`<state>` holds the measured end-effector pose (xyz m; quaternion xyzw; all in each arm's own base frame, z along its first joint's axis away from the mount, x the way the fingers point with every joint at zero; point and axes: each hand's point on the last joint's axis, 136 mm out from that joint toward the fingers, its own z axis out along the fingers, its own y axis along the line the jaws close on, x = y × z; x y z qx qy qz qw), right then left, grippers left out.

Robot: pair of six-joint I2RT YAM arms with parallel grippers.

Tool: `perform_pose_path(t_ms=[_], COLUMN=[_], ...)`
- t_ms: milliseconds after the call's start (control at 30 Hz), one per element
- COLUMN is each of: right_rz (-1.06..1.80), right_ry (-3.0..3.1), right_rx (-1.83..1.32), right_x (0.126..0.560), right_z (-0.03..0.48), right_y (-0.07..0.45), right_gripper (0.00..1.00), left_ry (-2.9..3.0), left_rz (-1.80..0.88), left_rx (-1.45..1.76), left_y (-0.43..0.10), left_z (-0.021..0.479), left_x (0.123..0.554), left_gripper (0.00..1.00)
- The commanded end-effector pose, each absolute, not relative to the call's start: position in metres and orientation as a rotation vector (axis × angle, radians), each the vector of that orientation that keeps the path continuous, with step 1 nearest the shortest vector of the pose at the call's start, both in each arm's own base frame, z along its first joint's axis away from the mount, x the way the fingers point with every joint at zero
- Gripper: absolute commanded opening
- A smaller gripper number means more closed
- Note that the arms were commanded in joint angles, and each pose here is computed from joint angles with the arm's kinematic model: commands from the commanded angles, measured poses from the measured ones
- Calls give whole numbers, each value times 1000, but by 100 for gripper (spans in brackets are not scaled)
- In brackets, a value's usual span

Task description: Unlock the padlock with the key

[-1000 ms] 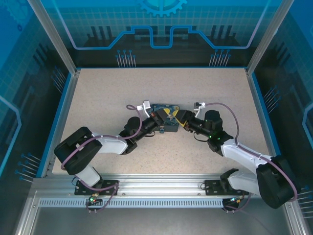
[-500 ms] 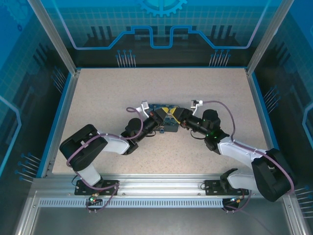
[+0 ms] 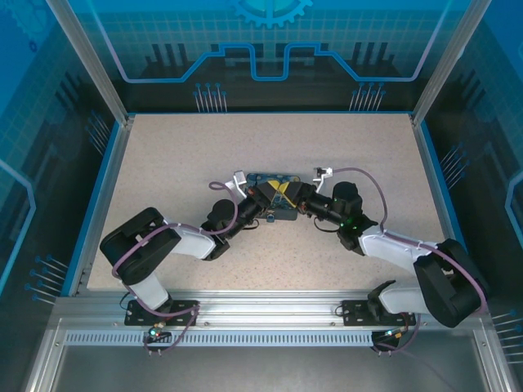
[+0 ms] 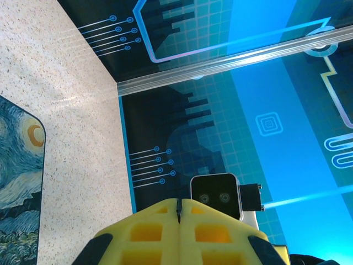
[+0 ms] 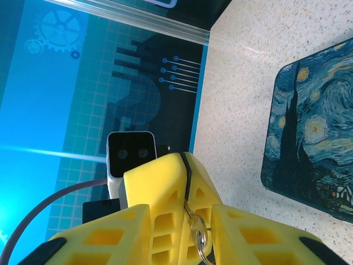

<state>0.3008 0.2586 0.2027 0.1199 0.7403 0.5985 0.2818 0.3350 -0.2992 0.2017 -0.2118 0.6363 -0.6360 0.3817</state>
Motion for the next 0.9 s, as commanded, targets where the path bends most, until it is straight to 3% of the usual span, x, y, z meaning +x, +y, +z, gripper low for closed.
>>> perform_pose_path(t_ms=[0, 867], right_rz=[1627, 1636], right_ry=[1942, 1972], right_rx=[289, 302], right_x=[299, 295], right_z=[213, 200], right_y=[264, 265], right_gripper=[33, 23], left_ry=[1539, 1527], left_rz=[-1650, -1649], left_rx=[-550, -554], left_y=[-292, -293], left_z=[219, 222], left_x=[335, 337], left_gripper=[0, 0])
